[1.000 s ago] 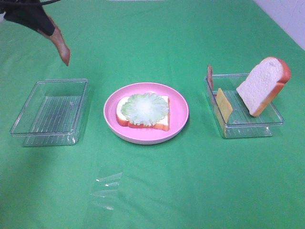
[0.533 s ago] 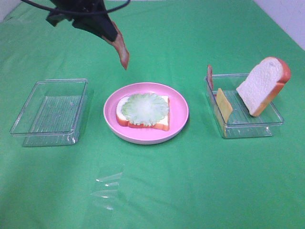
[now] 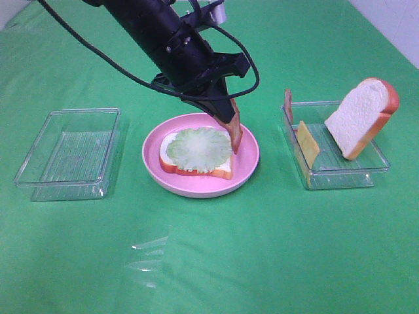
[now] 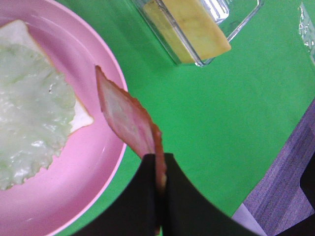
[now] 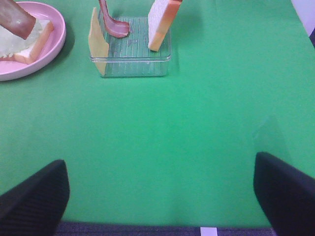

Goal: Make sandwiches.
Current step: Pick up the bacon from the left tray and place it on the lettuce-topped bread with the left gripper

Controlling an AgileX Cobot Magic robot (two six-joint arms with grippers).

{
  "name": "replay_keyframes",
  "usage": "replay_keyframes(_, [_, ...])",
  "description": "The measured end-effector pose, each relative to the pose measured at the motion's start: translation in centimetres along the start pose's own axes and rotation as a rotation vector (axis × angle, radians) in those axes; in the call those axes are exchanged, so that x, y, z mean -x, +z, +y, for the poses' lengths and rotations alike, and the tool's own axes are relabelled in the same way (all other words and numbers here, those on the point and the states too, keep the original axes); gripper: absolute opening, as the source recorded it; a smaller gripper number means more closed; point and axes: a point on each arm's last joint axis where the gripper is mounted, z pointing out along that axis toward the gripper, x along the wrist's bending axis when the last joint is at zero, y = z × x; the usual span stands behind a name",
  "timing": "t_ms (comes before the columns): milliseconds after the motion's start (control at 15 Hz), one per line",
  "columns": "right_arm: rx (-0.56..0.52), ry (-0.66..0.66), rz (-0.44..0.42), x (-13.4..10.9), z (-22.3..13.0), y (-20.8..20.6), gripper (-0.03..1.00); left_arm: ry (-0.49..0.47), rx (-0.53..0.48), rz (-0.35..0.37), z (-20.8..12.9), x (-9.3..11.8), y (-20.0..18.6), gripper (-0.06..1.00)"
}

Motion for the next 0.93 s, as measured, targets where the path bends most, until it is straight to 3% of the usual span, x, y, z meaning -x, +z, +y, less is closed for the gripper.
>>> replay_keyframes(267, [0.000, 0.000, 0.000, 0.0, 0.0, 0.0, 0.98, 0.027, -0.017, -0.006, -0.2, -1.0, 2.3, 0.00])
replay_keyframes(467, [0.000, 0.000, 0.000, 0.0, 0.0, 0.0, 0.98, 0.047, 0.009, 0.030, 0.0, -1.7, 3.0, 0.00])
replay_keyframes(600, [0.000, 0.000, 0.000, 0.0, 0.0, 0.0, 0.98, 0.071, 0.015, 0.068, 0.1, -2.1, 3.0, 0.00])
replay_keyframes(733, [0.000, 0.000, 0.000, 0.0, 0.0, 0.0, 0.98, 0.140, -0.021, 0.161, -0.1, -2.9, 2.8, 0.00])
replay_keyframes(933, [0.000, 0.000, 0.000, 0.0, 0.0, 0.0, 0.98, 0.190, -0.064, 0.244, -0.4, -3.7, 2.6, 0.00])
